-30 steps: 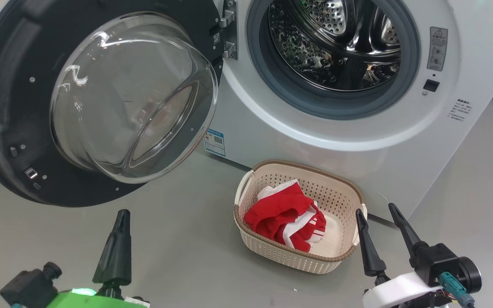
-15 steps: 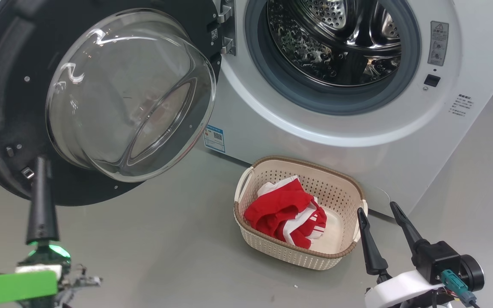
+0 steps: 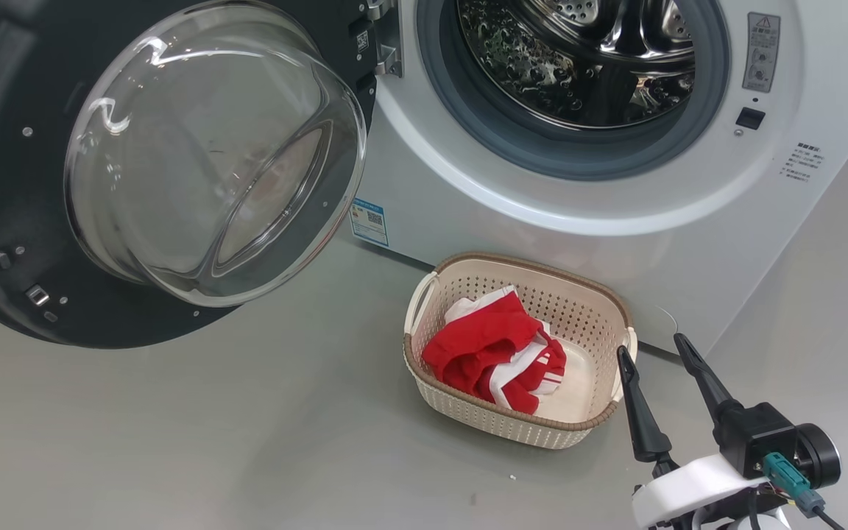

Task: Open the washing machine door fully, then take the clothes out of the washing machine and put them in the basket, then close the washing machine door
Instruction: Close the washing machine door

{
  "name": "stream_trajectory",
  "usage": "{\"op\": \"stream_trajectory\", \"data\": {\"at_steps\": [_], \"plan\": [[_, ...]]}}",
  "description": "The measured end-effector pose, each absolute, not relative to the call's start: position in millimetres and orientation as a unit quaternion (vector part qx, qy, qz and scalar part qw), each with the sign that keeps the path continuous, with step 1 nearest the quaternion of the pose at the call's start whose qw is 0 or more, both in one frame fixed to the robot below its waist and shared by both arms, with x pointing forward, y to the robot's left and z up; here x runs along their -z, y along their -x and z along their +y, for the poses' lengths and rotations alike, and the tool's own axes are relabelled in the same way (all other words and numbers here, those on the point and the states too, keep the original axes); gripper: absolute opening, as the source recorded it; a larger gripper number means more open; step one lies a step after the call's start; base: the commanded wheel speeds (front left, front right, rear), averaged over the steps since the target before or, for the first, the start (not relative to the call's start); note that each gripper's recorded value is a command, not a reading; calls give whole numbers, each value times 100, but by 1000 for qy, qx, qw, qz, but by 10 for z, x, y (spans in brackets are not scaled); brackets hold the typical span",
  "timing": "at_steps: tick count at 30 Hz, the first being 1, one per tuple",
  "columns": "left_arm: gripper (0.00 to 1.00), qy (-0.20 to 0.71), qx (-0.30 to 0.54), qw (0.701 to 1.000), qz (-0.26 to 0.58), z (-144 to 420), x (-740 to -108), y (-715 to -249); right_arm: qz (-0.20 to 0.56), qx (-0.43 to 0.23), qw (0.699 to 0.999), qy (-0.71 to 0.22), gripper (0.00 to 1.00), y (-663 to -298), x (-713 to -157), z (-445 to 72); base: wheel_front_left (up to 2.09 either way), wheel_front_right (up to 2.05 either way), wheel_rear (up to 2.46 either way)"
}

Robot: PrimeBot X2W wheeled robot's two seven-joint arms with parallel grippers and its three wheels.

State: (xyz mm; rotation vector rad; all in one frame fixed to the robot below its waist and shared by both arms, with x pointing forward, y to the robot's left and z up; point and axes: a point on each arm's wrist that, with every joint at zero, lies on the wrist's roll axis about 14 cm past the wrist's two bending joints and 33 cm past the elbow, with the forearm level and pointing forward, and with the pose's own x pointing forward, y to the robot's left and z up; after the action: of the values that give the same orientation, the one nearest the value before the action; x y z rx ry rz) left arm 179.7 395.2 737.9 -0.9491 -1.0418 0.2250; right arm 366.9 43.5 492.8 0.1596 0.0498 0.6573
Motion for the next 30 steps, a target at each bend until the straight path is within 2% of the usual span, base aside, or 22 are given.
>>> {"op": "stream_trajectory", "data": {"at_steps": [8, 14, 21, 30], "plan": [[0, 457, -219, 748, -429, 4743, -7161, -1870, 27, -323, 943, -77, 100, -3722, -4914, 436, 0, 0, 0], [0, 492, -266, 740, -375, 5050, -6859, -2045, 28, -330, 941, -75, 100, -3750, -4917, 461, 0, 0, 0], [0, 529, -296, 741, -290, 5155, -6384, -2305, 32, -329, 941, -70, 100, -3792, -4897, 414, 0, 0, 0], [0, 553, -296, 758, -177, 5069, -5935, -2656, 36, -317, 946, -64, 100, -3882, -4867, 311, 0, 0, 0]]}}
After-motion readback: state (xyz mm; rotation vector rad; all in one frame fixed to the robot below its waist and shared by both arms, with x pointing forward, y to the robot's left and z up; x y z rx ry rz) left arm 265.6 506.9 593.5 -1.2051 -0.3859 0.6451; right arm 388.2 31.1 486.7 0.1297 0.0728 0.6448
